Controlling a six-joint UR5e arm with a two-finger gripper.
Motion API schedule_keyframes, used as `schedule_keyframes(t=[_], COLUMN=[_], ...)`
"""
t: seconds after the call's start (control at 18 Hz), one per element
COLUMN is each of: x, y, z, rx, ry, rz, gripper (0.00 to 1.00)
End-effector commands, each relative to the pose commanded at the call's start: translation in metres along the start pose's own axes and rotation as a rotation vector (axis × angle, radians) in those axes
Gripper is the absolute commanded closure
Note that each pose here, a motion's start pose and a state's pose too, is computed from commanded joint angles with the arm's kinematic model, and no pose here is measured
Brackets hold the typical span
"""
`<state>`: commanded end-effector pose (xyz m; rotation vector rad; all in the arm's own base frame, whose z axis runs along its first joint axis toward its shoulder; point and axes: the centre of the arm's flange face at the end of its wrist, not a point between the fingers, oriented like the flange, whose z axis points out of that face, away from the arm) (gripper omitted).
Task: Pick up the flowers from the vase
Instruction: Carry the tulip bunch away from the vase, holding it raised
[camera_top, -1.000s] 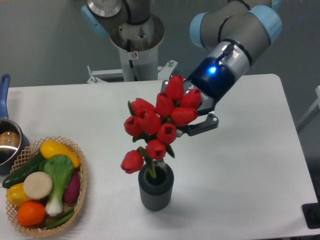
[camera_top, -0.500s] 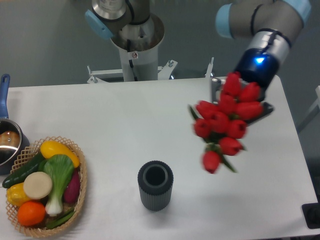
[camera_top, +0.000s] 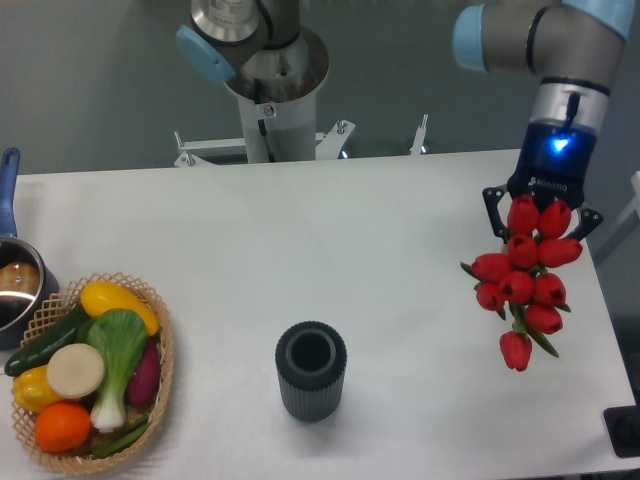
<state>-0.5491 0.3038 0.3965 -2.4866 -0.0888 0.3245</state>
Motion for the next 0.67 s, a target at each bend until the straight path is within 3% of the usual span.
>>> schedule_keyframes(t=[0.28, 0.67], x=[0.022, 0.043], y=[-0.01, -0.038], z=[0.016, 0.05], rx=[-0.232, -0.458], ry=[-0.057, -0.045], rz=[0.048, 0.138], gripper=[1.0, 1.0])
